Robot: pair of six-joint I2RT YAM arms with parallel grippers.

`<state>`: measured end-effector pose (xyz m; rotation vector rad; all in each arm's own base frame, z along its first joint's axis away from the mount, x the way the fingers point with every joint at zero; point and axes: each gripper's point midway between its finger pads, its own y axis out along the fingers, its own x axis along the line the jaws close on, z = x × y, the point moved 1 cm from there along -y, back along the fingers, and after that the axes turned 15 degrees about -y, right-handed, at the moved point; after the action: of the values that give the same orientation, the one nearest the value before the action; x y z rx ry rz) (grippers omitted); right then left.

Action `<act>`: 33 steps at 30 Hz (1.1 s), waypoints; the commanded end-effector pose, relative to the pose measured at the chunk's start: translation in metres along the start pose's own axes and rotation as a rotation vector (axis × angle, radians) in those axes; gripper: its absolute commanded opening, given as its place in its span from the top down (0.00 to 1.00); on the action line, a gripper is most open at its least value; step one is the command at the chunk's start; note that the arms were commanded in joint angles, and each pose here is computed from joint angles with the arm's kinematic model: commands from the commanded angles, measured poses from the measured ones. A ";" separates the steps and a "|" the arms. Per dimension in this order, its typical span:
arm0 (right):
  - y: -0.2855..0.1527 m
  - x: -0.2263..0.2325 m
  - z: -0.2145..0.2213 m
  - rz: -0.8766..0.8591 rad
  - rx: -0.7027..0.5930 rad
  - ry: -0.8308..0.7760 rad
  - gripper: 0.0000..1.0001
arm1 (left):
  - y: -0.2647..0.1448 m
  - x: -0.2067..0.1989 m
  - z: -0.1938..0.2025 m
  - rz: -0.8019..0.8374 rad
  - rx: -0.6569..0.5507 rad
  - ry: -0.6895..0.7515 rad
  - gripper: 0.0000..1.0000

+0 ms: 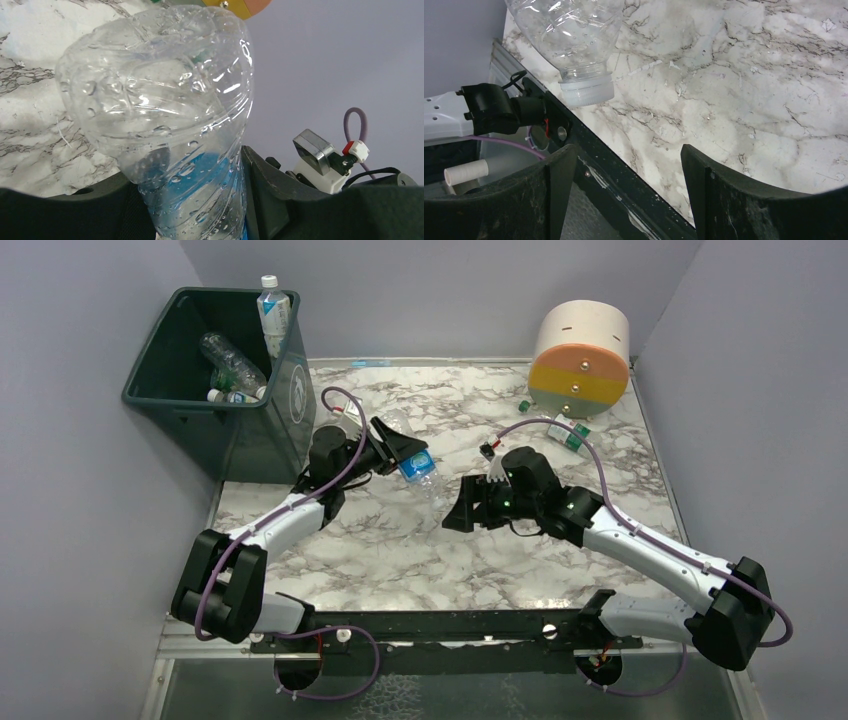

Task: Put the plastic bottles in the bin
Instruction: Place the plastic bottle in the trash bin.

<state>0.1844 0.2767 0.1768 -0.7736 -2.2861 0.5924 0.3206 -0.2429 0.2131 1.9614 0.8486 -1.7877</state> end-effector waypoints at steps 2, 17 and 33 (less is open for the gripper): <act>0.002 0.005 0.001 -0.027 -0.007 0.006 0.21 | -0.003 -0.037 -0.003 0.100 0.017 0.079 0.49; 0.005 0.005 0.001 -0.033 -0.005 0.015 0.21 | -0.002 -0.039 0.000 0.106 0.037 0.089 0.48; 0.008 0.006 0.002 -0.041 0.001 0.021 0.21 | 0.000 -0.037 0.003 0.102 0.045 0.088 0.48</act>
<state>0.1838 0.2806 0.1731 -0.7546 -2.2691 0.5841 0.3191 -0.2475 0.2261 2.0221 0.7978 -1.7603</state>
